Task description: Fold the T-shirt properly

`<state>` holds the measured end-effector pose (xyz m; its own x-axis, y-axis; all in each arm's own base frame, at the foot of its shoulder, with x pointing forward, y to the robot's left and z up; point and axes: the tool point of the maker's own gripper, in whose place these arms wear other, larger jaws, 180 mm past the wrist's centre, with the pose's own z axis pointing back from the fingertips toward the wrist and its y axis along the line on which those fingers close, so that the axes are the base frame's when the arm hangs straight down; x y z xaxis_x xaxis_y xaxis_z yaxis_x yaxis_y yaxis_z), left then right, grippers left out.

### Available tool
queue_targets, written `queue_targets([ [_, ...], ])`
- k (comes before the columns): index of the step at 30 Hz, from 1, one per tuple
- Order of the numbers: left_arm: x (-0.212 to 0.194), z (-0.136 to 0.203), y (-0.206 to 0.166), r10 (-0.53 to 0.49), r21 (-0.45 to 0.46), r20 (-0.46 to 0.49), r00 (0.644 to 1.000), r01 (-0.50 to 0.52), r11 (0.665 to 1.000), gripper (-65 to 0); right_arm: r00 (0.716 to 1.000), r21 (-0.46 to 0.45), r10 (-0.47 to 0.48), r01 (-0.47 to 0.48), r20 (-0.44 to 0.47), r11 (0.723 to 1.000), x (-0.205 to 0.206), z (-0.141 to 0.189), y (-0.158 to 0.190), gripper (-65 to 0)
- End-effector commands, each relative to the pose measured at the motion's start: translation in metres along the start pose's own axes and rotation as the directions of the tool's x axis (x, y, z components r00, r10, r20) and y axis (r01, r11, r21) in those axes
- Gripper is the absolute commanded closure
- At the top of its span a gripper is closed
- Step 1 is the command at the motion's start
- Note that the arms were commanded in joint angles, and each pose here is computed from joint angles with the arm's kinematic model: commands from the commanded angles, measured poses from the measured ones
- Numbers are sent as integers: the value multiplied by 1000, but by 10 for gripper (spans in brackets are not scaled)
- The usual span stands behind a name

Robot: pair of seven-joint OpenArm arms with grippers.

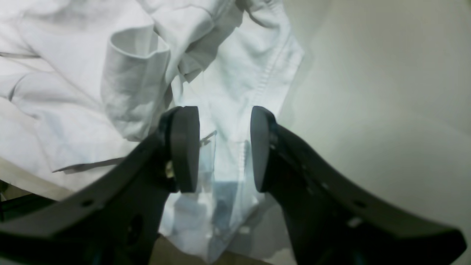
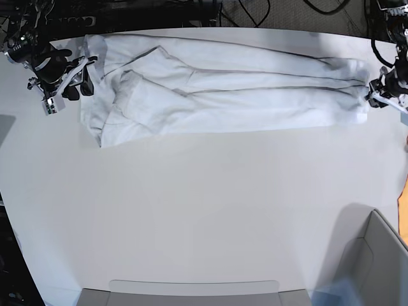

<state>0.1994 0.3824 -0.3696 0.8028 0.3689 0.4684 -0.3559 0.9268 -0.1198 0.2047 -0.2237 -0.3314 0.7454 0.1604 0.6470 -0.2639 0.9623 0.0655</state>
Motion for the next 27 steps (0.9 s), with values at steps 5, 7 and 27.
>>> queue_targets([
  [5, 18, 3, 4, -7, 5, 49, 999, 7, 1000, -224, 999, -1, 24, -24, 31, 1000, 10, 3, -1, -235],
  [7, 13, -1, 13, 18, 16, 30, 999, -18, 1000, -226, 999, -1, 24, -24, 31, 1000, 10, 3, -1, -235],
  [27, -54, -58, 18, 22, -42, -182, 983, -30, 999, -226, 1000, -4, 11, -11, 9, 1000, 3, 1, -5, -235],
])
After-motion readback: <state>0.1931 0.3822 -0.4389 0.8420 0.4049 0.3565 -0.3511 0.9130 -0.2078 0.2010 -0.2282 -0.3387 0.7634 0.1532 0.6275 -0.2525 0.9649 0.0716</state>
